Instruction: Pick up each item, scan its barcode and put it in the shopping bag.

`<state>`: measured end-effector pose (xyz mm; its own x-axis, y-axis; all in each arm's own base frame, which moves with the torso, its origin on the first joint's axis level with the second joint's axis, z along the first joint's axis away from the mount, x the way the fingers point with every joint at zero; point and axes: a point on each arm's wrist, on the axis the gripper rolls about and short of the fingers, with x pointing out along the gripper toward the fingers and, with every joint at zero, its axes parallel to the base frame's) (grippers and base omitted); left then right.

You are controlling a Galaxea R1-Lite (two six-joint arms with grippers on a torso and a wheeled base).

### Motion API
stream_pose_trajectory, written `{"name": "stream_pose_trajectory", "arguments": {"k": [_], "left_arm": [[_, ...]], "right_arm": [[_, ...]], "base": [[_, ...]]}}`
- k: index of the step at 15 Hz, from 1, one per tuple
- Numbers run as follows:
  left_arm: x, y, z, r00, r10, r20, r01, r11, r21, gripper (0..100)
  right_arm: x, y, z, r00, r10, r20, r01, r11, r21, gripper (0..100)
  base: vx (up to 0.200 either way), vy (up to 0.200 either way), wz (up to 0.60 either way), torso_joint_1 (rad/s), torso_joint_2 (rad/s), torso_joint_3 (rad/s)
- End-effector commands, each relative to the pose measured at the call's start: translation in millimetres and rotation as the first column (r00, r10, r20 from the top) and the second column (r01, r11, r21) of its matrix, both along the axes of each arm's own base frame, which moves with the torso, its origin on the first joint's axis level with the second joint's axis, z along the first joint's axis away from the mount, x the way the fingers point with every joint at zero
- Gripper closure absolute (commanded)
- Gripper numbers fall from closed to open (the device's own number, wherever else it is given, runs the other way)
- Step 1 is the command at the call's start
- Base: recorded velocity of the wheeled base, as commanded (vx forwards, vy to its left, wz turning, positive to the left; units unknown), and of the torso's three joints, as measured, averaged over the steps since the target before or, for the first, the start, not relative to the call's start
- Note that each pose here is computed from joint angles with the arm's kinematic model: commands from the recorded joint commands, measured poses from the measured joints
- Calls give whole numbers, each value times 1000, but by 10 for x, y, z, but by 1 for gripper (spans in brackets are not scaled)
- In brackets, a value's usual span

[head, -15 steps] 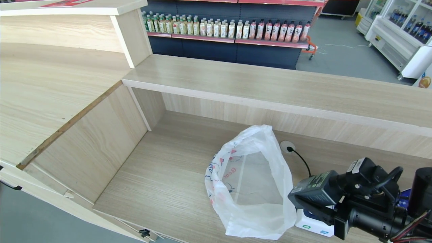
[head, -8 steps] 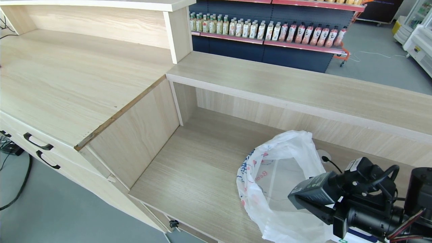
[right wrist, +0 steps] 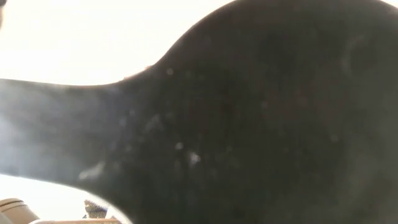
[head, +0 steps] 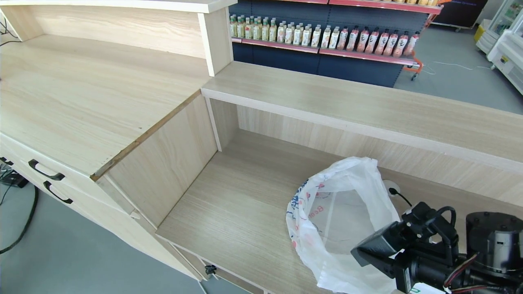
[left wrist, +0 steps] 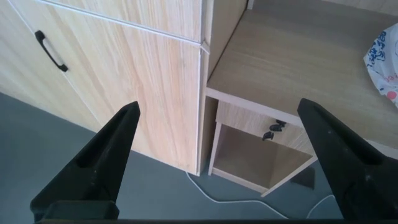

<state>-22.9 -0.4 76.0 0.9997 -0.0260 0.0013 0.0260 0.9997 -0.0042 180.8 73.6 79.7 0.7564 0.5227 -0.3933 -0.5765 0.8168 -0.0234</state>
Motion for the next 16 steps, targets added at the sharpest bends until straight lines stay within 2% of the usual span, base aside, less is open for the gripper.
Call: {"name": "stream_pose_trajectory", "arguments": {"k": [1, 6, 16], "left_arm": [[0, 0, -1, 1000, 0, 0, 0, 1000, 0, 0], [0, 0, -1, 1000, 0, 0, 0, 1000, 0, 0], [0, 0, -1, 1000, 0, 0, 0, 1000, 0, 0]], "right_arm": [[29, 3, -140, 999, -9, -49, 9, 1000, -5, 100], [92, 18, -330, 998, -18, -52, 18, 1000, -13, 100], [139, -37, -415, 993, -89, -73, 85, 995, -55, 100]], "base": [[0, 0, 0, 0, 0, 0], [0, 0, 0, 0, 0, 0], [0, 0, 0, 0, 0, 0]]}}
